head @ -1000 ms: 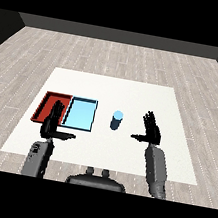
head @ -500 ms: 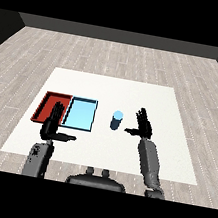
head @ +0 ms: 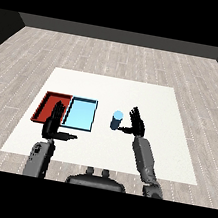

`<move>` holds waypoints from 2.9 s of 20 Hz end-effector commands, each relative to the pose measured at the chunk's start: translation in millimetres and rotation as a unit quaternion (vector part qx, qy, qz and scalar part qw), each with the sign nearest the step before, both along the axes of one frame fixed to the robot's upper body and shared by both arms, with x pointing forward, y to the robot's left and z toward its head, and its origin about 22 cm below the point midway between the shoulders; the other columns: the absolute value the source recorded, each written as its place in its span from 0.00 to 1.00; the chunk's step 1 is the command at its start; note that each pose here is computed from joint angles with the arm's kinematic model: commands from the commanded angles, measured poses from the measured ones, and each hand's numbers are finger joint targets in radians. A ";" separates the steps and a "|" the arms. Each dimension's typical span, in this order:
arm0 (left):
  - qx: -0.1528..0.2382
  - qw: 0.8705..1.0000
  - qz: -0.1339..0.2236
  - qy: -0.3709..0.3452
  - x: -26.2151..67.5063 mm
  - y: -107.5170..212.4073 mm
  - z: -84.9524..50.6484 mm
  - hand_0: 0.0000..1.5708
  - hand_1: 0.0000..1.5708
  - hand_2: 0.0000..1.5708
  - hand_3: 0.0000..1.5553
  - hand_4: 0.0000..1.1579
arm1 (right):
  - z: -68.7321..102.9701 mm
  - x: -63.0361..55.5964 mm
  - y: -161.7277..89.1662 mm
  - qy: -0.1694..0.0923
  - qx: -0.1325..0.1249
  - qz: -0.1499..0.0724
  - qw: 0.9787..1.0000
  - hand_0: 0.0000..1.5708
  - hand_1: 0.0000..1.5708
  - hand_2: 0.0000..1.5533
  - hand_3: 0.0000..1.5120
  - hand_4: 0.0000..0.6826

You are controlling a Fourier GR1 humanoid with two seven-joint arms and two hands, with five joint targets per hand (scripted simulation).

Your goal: Pick the blue can and put it in the blue box

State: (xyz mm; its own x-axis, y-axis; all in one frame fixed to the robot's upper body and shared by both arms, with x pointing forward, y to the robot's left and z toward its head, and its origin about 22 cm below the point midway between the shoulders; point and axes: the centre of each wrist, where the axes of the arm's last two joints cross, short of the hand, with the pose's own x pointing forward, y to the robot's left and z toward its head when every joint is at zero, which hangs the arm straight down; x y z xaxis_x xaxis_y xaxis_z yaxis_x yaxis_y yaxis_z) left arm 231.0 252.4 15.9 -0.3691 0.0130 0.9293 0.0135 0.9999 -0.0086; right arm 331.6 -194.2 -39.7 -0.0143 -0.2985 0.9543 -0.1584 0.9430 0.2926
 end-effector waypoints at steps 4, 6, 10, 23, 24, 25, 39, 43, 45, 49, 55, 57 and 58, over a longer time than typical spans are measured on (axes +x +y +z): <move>0.002 1.000 0.003 -0.002 -2.7 6.1 -11.0 0.00 0.00 0.00 0.00 0.00 | -3.1 8.9 27.5 -0.007 -0.034 0.013 0.999 0.00 0.00 0.00 0.00 0.00; 0.001 1.000 0.003 -0.006 6.2 -11.8 -9.0 0.00 0.00 0.00 0.00 0.00 | 0.4 16.9 52.6 0.009 -0.040 0.016 0.999 0.00 0.00 0.00 0.00 0.00; -0.007 1.000 -0.002 0.000 -14.9 4.2 4.2 0.00 0.00 0.00 0.00 0.00 | -24.1 13.7 35.2 0.019 -0.033 0.009 0.999 0.00 0.00 0.00 0.00 0.00; -0.008 1.000 -0.003 0.002 -8.5 -1.6 12.4 0.00 0.00 0.00 0.00 0.00 | -19.7 29.0 60.2 0.030 -0.058 0.034 0.997 0.00 0.00 0.00 0.00 0.00; -0.014 1.000 0.001 0.003 -5.3 13.8 3.1 0.00 0.00 0.00 0.00 0.00 | -3.9 42.2 67.6 0.029 -0.061 0.034 0.997 0.00 0.00 0.00 0.00 0.00; -0.006 1.000 -0.004 0.008 6.8 -3.5 15.0 0.00 0.00 0.00 0.00 0.00 | -23.3 31.3 60.7 0.029 -0.053 0.036 0.997 0.00 0.00 0.00 0.00 0.00; -0.022 1.000 0.010 -0.001 -3.6 2.8 19.6 0.00 0.00 0.00 0.00 0.00 | -2.6 47.5 82.9 0.054 -0.078 0.021 0.995 0.00 0.00 0.00 0.00 0.00; -0.022 1.000 0.006 0.000 -4.0 2.9 17.4 0.00 0.00 0.00 0.00 0.00 | -20.4 33.5 80.3 0.090 -0.193 -0.026 0.977 1.00 1.00 1.00 1.00 0.79; -0.018 1.000 0.015 -0.008 -1.7 8.7 10.9 0.00 0.00 0.00 0.00 0.00 | -0.3 49.0 88.6 0.082 -0.234 -0.033 0.968 0.99 0.99 0.99 0.99 0.79; -0.020 1.000 0.008 -0.001 0.9 5.1 13.6 0.00 0.00 0.00 0.00 0.00 | -12.4 40.6 85.9 0.099 -0.285 -0.031 0.953 0.95 0.95 0.98 0.98 0.77; -0.023 1.000 -0.001 0.003 -3.8 17.9 25.4 0.00 0.00 0.00 0.00 0.00 | -13.5 32.6 95.9 0.078 -0.272 -0.023 0.959 0.96 0.96 0.97 0.96 0.81; -0.020 1.000 0.006 0.004 -17.4 6.2 5.9 0.00 0.00 0.00 0.00 0.00 | 2.4 50.9 91.1 0.058 -0.259 -0.025 0.964 0.94 0.94 0.96 0.95 0.80; -0.027 1.000 -0.007 0.008 -14.2 0.5 -5.4 0.00 0.00 0.00 0.00 0.00 | 4.9 45.4 99.4 0.038 -0.257 -0.009 0.966 0.96 0.96 0.96 0.94 0.82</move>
